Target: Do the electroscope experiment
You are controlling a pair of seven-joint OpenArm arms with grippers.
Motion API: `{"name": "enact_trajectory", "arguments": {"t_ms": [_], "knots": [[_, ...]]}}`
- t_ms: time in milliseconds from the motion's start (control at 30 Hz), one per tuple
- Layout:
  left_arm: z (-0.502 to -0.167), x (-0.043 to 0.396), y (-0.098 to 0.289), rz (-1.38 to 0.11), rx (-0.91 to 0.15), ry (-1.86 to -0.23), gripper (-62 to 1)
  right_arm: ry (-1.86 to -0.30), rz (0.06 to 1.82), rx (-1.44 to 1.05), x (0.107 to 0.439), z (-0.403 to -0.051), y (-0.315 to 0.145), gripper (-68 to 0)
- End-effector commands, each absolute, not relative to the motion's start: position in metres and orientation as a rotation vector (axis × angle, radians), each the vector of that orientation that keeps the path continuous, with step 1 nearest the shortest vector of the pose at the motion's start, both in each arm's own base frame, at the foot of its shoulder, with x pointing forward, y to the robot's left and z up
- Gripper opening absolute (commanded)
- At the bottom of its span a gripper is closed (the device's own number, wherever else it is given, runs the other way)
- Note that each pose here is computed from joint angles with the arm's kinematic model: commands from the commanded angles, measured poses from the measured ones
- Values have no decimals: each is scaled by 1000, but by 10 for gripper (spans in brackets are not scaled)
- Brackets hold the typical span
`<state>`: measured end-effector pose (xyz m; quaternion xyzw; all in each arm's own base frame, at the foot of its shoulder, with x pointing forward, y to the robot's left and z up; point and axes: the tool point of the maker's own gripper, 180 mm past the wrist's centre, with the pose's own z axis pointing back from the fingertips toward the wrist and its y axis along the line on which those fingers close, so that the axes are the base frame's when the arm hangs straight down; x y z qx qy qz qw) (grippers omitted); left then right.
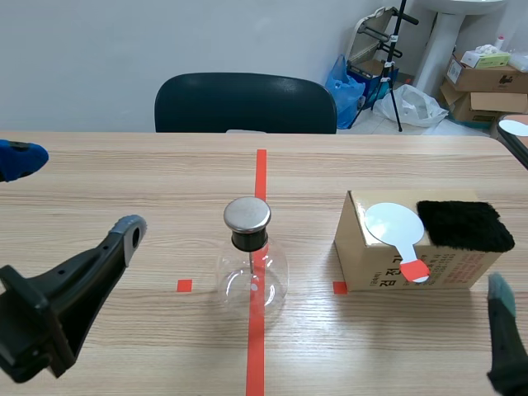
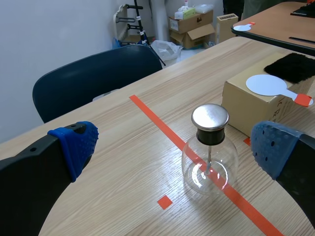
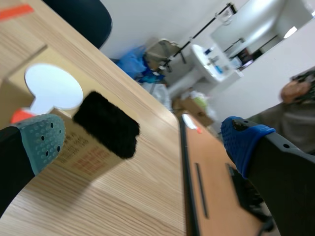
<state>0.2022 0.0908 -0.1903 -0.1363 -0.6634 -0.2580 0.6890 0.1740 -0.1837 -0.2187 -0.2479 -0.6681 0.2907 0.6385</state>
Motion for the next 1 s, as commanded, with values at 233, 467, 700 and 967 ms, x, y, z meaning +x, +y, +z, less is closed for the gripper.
{"name": "enact_trajectory", "arguments": {"t_ms": [233,467,700,967], "knots": [[-188,201,89,-575,-323,-1493,14,-1534,514,-282,222,-189,-182,4],[-191,201,89,-577,-317,-1476,14,-1519,390,-124,253,-183,-178,4],[-193,201,90,-578,-313,-1465,14,-1525,358,-96,265,-178,-174,4],[-193,201,90,-582,-310,-1464,14,-1493,414,-12,257,-189,-157,4]]}}
